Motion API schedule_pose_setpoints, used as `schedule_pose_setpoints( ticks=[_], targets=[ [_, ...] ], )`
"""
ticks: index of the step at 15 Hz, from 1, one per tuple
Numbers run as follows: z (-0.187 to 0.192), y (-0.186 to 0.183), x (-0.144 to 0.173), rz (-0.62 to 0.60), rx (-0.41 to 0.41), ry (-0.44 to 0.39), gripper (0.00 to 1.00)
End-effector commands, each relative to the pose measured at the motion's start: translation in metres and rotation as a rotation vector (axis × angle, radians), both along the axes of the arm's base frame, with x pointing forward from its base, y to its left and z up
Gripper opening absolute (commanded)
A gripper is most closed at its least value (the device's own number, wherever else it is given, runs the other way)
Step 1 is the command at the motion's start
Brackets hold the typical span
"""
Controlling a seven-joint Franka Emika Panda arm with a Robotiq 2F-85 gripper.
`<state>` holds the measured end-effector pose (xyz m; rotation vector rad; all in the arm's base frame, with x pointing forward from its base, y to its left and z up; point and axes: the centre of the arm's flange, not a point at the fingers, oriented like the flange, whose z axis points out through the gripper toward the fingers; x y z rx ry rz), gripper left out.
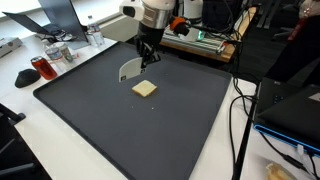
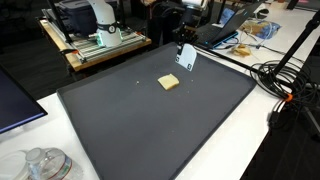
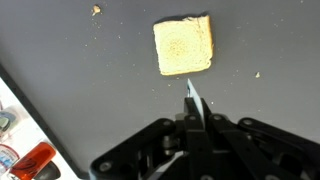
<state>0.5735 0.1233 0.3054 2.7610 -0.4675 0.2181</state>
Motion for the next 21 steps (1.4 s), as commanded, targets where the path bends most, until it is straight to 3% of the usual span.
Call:
schedule_pose_setpoints(
  ticks=[1, 14, 21],
  targets=[
    [-0.009, 0.023, 0.012, -0.021, -0.065, -0.007, 0.01],
    [-0.054, 0.084, 0.020, -0.079, -0.227, -0.045, 0.01],
    [-0.081, 0.101, 0.019, -0.113, -0.280, -0.017, 0.01]
  ],
)
